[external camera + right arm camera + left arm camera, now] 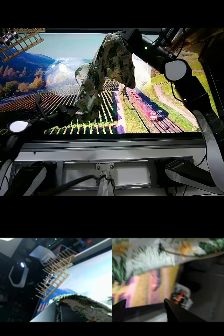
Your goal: Fold the clothes and pants, and hang the long-sleeved shirts on hangers.
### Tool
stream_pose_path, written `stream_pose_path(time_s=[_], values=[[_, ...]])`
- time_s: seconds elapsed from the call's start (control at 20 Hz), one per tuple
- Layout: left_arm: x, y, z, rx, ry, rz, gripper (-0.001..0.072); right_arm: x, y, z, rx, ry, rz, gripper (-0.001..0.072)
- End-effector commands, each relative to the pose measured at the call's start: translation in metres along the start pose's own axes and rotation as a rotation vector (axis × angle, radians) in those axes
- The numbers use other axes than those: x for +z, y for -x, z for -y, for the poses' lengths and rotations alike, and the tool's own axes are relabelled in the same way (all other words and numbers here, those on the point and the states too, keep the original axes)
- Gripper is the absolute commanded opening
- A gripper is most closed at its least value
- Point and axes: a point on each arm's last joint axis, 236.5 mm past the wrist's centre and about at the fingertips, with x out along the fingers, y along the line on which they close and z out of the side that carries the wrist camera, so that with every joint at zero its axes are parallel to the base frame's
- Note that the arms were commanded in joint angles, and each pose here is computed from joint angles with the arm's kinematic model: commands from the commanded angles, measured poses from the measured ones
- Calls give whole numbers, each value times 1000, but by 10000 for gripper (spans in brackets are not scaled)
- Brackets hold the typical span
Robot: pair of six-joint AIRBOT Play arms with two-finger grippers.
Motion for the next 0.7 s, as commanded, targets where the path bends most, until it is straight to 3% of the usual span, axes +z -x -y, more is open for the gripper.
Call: stream_pose_path(time_s=[0.0,0.15,0.5,0.65], values=[[-23,-9,3,-40,69,-19,525,2,3,-8,8,26,-14,18],[-29,-17,-18,15,86,9,487,-1,3,-8,6,28,-25,18],[22,-10,-61,100,340,278,485,-6,3,-6,-2,37,-45,18],[12,-20,-76,138,456,250,573,-6,3,-5,-6,48,-45,18]])
